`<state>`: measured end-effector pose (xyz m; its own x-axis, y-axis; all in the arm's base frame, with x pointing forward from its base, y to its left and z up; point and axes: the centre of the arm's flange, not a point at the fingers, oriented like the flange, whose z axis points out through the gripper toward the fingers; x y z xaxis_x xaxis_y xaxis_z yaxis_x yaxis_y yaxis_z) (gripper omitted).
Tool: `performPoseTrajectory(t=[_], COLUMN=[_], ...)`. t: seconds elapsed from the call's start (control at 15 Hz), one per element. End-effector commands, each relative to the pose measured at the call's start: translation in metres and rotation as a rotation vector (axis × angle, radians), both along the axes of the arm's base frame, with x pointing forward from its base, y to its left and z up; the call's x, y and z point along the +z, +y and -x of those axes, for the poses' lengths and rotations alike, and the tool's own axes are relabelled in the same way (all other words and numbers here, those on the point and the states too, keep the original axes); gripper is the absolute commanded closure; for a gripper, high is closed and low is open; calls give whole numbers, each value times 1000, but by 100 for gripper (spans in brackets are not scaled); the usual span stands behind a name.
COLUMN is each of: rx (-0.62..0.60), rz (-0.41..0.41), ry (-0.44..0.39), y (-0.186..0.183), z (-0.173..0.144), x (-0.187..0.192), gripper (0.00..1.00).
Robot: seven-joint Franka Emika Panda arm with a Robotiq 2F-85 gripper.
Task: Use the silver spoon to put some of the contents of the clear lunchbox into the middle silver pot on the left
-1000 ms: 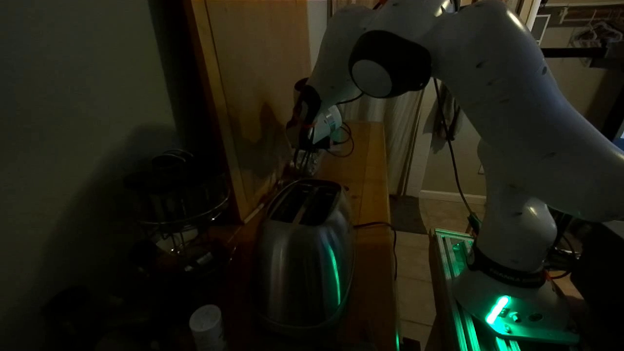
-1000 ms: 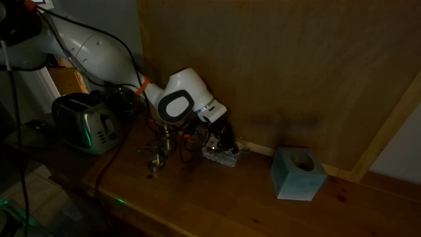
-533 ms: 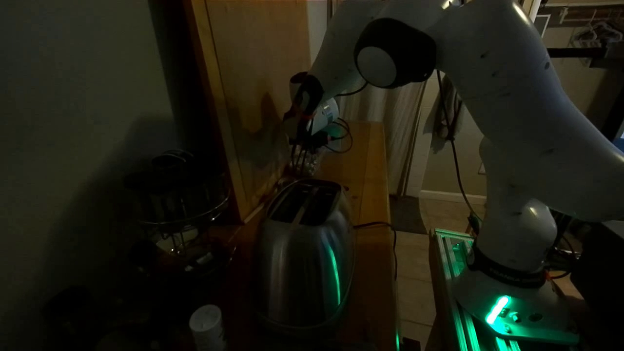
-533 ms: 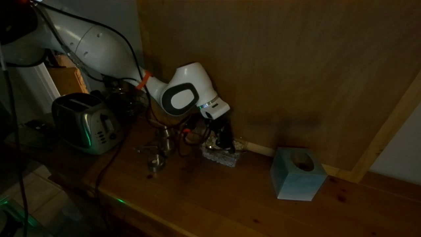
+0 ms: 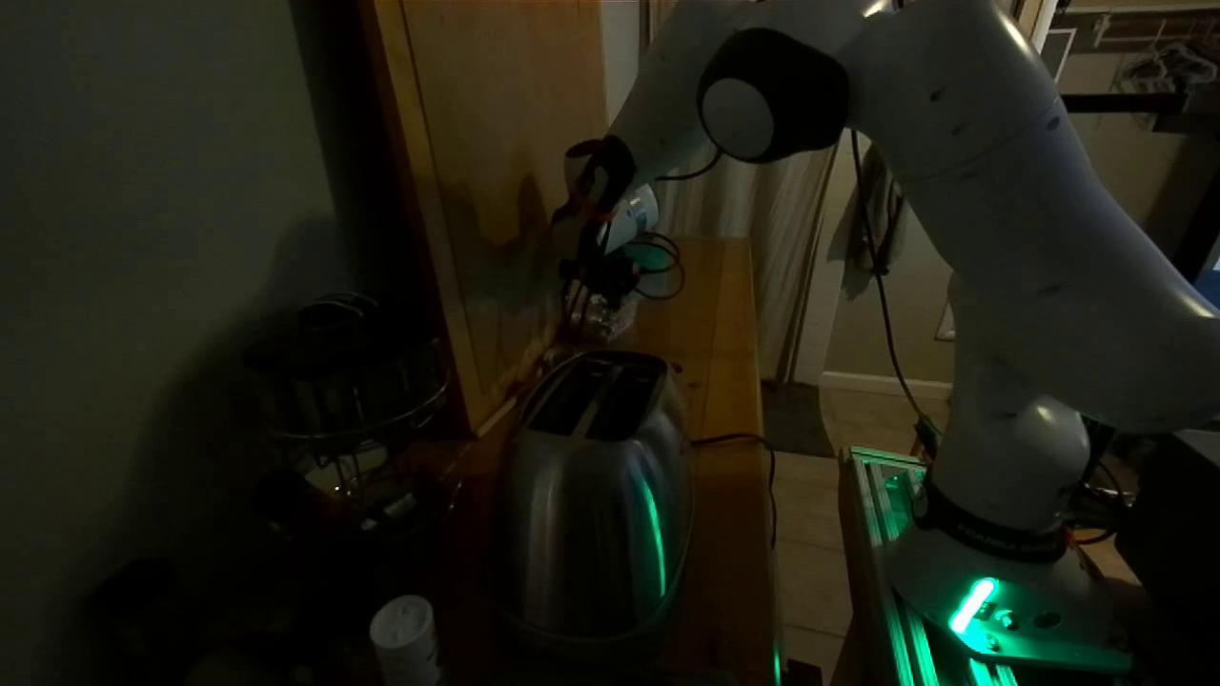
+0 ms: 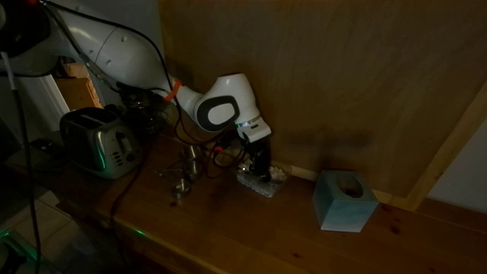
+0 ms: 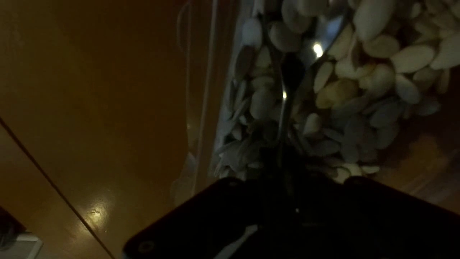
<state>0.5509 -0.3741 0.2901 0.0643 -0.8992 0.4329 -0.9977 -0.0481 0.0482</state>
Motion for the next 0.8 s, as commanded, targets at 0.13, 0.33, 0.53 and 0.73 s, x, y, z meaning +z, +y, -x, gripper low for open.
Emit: performPoseTrajectory(t=[0.13,0.33,0.53,0.73], rx=[-93,-90,-101,-112], rz=[-52,-58,-62,-61], ry=[-3,-26,-59,-106], y=[-14,-16,-18,-18], z=[-3,-2,-2,0], x=[-12,-8,-5,-2], gripper=[98,98,98,98])
